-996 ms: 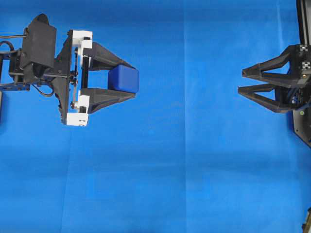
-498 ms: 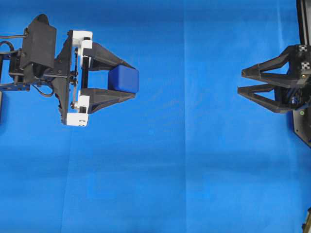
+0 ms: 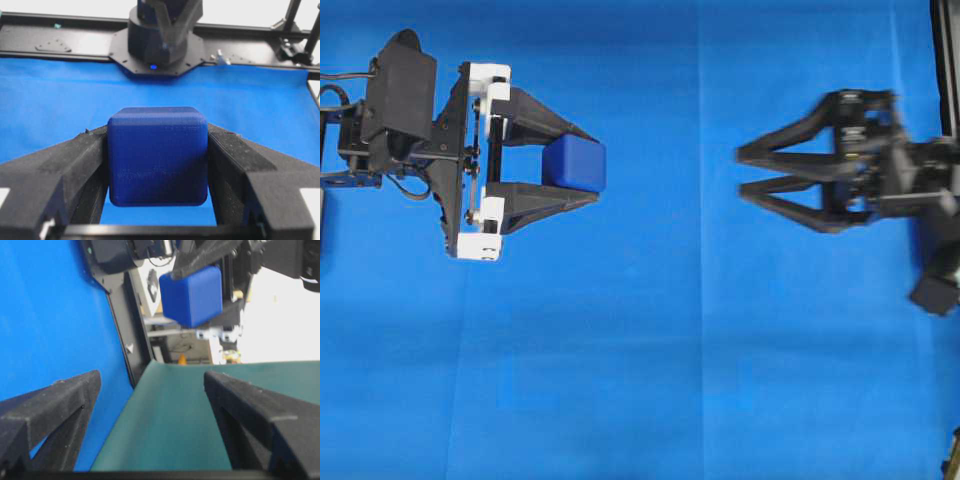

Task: Handover the blue block to the right arm after grasping it with the left arm, then place it in the designated position.
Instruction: 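Move the open right gripper onto the cube beside the left gripper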

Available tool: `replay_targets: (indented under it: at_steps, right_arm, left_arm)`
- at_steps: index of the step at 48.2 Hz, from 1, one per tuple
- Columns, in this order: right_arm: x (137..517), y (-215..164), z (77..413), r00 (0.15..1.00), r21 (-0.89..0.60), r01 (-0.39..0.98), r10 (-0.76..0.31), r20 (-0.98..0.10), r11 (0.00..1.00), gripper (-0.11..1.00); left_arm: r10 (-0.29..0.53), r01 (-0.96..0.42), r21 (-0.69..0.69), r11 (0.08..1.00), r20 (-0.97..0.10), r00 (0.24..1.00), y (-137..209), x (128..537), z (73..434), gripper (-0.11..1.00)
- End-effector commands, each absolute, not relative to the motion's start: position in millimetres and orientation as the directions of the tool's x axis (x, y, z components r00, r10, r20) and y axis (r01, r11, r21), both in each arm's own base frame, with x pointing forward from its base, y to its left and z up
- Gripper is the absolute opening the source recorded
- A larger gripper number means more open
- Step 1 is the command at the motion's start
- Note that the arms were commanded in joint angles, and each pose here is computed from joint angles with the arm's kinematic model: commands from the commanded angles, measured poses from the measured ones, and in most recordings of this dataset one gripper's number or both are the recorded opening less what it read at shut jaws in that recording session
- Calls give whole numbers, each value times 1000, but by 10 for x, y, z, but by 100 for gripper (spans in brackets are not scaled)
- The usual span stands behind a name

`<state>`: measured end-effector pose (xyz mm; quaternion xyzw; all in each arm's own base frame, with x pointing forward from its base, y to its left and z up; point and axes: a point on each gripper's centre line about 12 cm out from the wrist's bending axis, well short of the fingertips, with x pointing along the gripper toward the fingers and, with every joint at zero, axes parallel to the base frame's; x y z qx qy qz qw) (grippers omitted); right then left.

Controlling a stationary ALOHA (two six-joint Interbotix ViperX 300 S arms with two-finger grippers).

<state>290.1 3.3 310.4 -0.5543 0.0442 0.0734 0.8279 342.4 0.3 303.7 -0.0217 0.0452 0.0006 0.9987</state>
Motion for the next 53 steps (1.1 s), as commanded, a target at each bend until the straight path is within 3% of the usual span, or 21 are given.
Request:
replay_targets:
  at_steps: [1,32,53]
  right_arm:
    - [3096,36,3226,988,-914,-153,83,-131,377,93]
    - [4021,37,3331,987,-913,-155,109,-122,376,93]
    - [4178,23,3350,987,-915,-152,102,-123,374,93]
  left_arm:
    - [-3,1,-46,999,-52,999,-7,3407,3162,49]
    - [-6,4,-46,999,-55,998,-18,3405,3154,49]
    - [-8,5,-46,999,-55,998,-23,3407,3158,49]
